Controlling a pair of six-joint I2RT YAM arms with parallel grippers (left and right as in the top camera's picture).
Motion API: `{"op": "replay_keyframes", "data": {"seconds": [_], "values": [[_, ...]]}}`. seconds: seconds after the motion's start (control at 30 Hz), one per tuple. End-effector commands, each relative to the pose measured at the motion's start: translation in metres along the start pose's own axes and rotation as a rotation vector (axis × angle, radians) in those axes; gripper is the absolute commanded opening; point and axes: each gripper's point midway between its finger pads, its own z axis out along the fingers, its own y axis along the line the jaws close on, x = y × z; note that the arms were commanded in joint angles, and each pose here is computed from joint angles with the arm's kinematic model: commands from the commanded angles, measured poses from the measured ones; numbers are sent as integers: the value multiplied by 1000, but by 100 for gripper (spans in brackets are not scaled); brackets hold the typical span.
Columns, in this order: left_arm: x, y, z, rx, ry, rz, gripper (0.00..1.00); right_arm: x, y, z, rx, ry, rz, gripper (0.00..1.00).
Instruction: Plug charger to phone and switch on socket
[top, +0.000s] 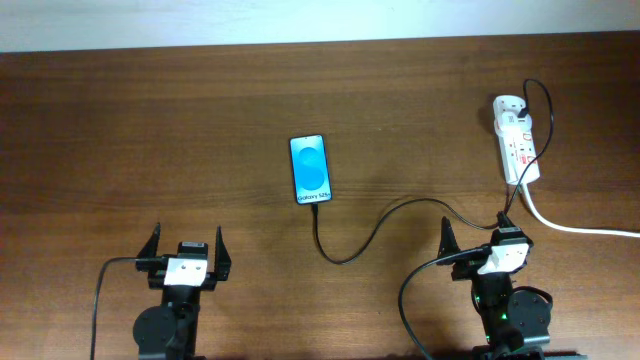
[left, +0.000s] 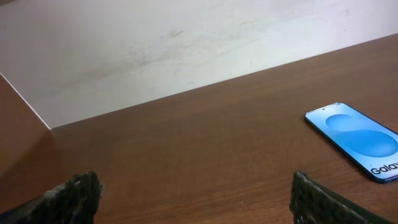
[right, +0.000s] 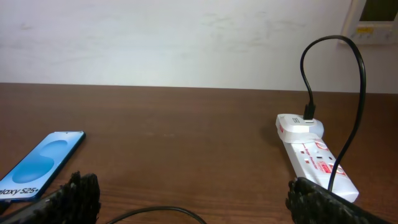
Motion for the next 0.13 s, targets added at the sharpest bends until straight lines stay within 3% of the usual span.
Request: {"op": "replay_keyframes", "data": {"seconds": [0.0, 0.1], "values": [[1, -3, 0, 14, -2, -3, 100, 2, 0, 0, 1, 3, -7, 98], [1, -2, 0, 13, -2, -4, 100, 2, 0, 0, 1, 3, -7, 98]]}}
